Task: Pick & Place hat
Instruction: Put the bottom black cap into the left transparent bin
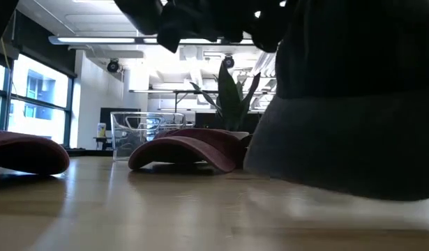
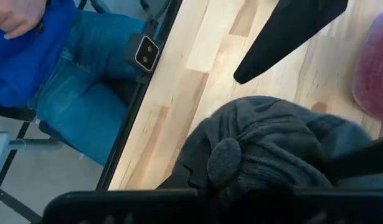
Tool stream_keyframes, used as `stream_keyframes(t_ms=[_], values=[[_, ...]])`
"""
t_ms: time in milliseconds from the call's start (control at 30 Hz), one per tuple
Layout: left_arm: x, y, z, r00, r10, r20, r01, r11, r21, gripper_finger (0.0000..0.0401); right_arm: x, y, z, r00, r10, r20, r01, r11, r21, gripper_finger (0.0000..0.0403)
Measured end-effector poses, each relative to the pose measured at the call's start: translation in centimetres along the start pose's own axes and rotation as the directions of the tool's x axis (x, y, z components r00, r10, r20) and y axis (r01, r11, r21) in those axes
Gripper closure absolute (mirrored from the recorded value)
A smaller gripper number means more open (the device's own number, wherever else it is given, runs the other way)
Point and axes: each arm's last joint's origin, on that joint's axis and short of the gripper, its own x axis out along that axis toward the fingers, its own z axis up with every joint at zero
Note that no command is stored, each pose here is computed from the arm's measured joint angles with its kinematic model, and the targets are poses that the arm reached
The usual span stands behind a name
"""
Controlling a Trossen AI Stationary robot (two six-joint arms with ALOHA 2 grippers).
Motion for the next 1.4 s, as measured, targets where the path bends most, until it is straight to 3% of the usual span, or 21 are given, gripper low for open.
stream_keyframes(t_ms=[200,500,700,800,967,1233,1400], values=[[0.2,-0.2,0.1,0.999,0.047,-0.011,-0.047,0.999,-0.028,0.0122,0.0,0.1,0.6,0.998,0.016,0.055,-0.015,1.0,-0.016,0.0394],[0.1,-0.8,0.0,0.986,-0.166,0.025,0.167,0.985,-0.046,0.0122,0.0,0.3,0.6,0.998,0.033,0.062,-0.032,0.999,-0.015,0.0399],[-0.2,-1.0,0.1,0.979,-0.204,0.0,0.204,0.977,-0.068,0.0122,0.2,0.8,-0.1,0.998,0.057,-0.005,-0.056,0.997,0.05,0.039],[-0.2,-0.9,0.3,0.983,-0.182,0.005,0.182,0.983,-0.03,0.0122,0.3,1.2,-0.5,0.997,0.06,-0.04,-0.058,0.997,0.055,0.0396],[-0.2,-0.1,0.6,0.998,0.068,-0.014,-0.068,0.998,-0.007,0.0122,0.3,1.4,-0.5,0.998,0.048,-0.036,-0.05,0.998,-0.035,0.0397],[1.3,0.4,-0.2,0.999,0.043,0.013,-0.043,0.998,-0.052,0.0122,0.2,1.0,-0.4,1.0,0.008,-0.028,-0.012,0.988,-0.153,0.0399],[2.7,1.3,0.0,1.0,0.021,-0.017,-0.022,0.995,-0.101,0.0122,0.1,0.9,-0.6,0.999,0.013,-0.043,-0.02,0.986,-0.165,0.0395]])
